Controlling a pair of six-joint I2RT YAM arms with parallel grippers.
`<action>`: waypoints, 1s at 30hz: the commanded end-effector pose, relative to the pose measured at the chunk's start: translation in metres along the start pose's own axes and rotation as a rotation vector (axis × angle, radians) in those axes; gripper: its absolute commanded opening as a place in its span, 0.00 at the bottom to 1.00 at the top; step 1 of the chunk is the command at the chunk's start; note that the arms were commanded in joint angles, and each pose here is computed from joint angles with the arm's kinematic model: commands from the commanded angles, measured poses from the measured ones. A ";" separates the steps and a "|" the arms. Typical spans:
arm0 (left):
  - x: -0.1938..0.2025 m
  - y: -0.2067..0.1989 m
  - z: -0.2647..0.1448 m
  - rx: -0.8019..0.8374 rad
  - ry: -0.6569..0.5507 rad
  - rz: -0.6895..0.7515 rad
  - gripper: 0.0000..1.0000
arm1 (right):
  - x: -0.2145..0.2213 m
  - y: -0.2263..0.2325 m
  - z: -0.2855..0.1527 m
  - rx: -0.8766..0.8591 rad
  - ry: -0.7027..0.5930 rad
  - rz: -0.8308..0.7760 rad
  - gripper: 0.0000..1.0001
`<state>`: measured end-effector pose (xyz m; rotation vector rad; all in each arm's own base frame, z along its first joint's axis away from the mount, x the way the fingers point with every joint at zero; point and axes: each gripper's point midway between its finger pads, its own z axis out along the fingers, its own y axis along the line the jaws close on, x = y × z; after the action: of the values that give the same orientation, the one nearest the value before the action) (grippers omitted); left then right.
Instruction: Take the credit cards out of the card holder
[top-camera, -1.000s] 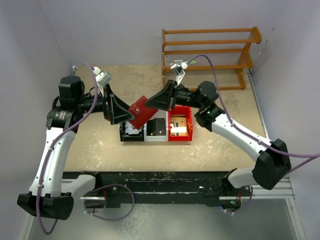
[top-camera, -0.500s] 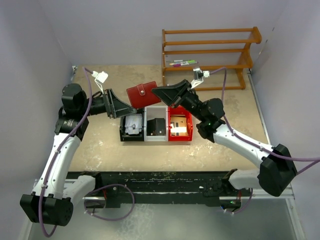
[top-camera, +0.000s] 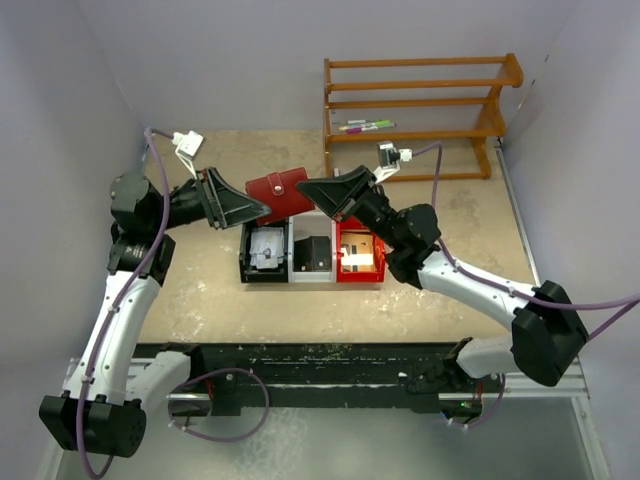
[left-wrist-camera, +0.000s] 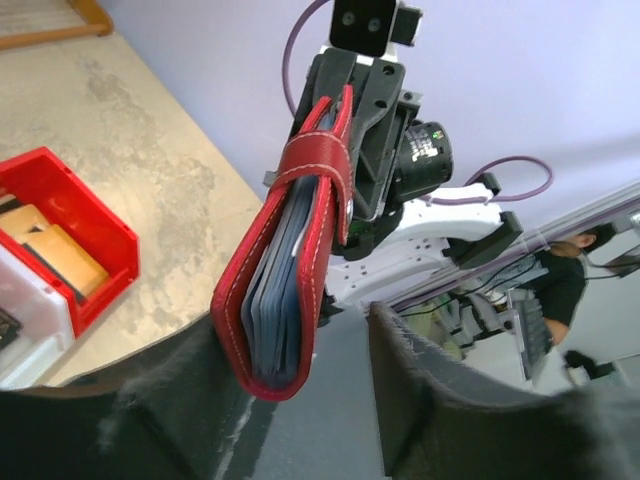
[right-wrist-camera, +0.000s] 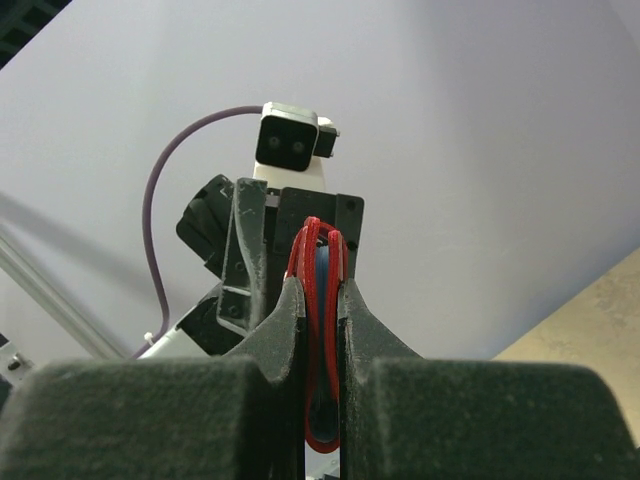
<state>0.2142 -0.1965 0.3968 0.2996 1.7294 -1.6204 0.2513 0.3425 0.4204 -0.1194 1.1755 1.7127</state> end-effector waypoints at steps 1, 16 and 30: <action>-0.011 -0.019 -0.001 0.023 -0.041 0.057 0.42 | -0.016 0.026 0.005 -0.071 -0.065 -0.016 0.00; -0.016 0.066 -0.023 -0.454 -0.053 0.206 0.00 | -0.040 -0.061 -0.027 0.606 0.102 -0.489 0.74; 0.013 0.092 -0.031 -0.514 0.061 0.143 0.00 | 0.054 -0.059 0.023 0.674 0.292 -0.717 0.52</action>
<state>0.2585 -0.1550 0.3031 0.1420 2.1007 -1.0424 0.2723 0.3967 0.3466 -0.3338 1.6446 0.7645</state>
